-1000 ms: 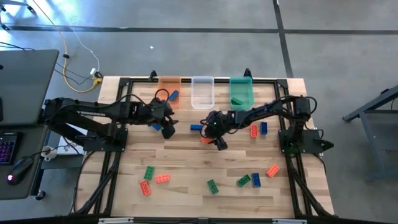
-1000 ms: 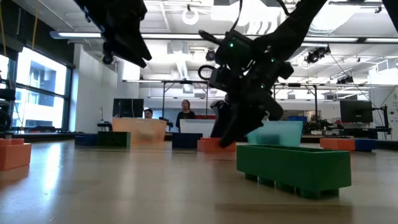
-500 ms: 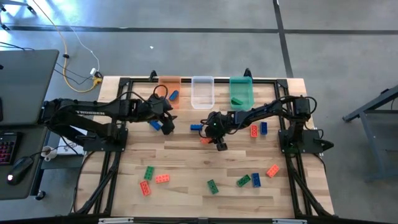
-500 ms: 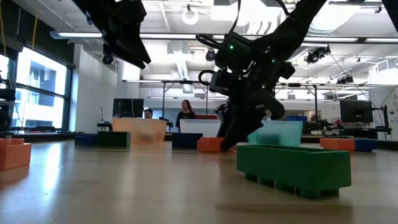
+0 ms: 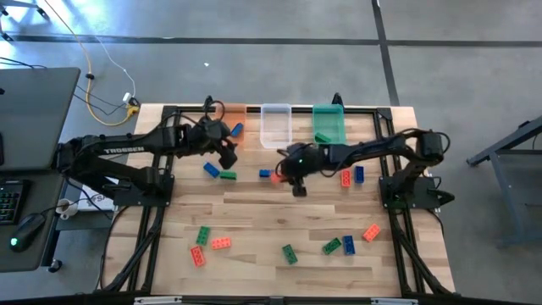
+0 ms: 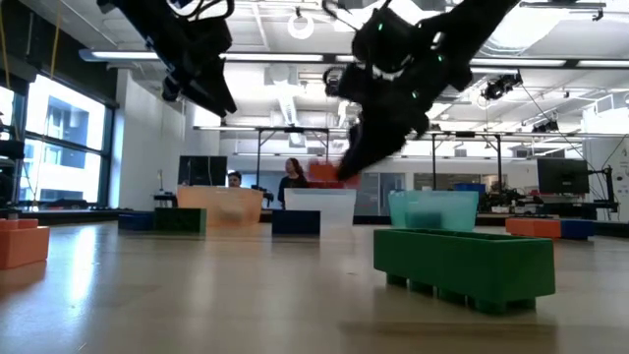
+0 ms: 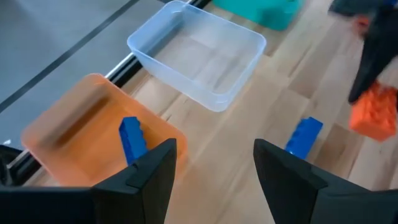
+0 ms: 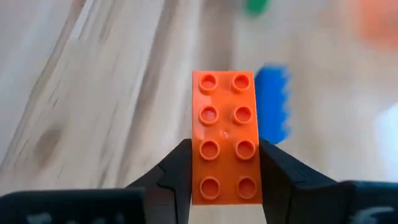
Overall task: Sort & place blocks by color
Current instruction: Put the orange game piece into the white bin
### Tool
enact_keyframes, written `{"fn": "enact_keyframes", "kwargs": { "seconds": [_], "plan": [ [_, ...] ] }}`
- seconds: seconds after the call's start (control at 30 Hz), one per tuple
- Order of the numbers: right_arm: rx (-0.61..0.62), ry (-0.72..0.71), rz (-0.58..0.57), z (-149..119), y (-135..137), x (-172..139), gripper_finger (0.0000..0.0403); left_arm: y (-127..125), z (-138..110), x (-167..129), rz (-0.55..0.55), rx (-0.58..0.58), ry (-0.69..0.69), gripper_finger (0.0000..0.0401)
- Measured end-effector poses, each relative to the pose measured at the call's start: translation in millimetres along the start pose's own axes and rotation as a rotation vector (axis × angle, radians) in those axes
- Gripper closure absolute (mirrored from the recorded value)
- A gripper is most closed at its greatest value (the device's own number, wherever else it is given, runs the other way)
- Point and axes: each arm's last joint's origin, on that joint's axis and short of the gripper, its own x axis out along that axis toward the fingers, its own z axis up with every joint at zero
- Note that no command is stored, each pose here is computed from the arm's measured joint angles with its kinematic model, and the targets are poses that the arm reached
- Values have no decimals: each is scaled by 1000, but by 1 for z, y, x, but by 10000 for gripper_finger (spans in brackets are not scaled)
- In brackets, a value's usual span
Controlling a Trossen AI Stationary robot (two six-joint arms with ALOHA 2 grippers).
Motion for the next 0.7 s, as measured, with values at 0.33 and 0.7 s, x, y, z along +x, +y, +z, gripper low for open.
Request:
{"fn": "enact_keyframes", "kwargs": {
  "seconds": [0.33,0.7],
  "plan": [
    [71,-244,-326,16,-61,-26,288,4,1,1,11,-12,-3,199],
    [257,-417,-547,5,-117,-31,288,3,1,1,11,-13,-3,199]
  ]
}}
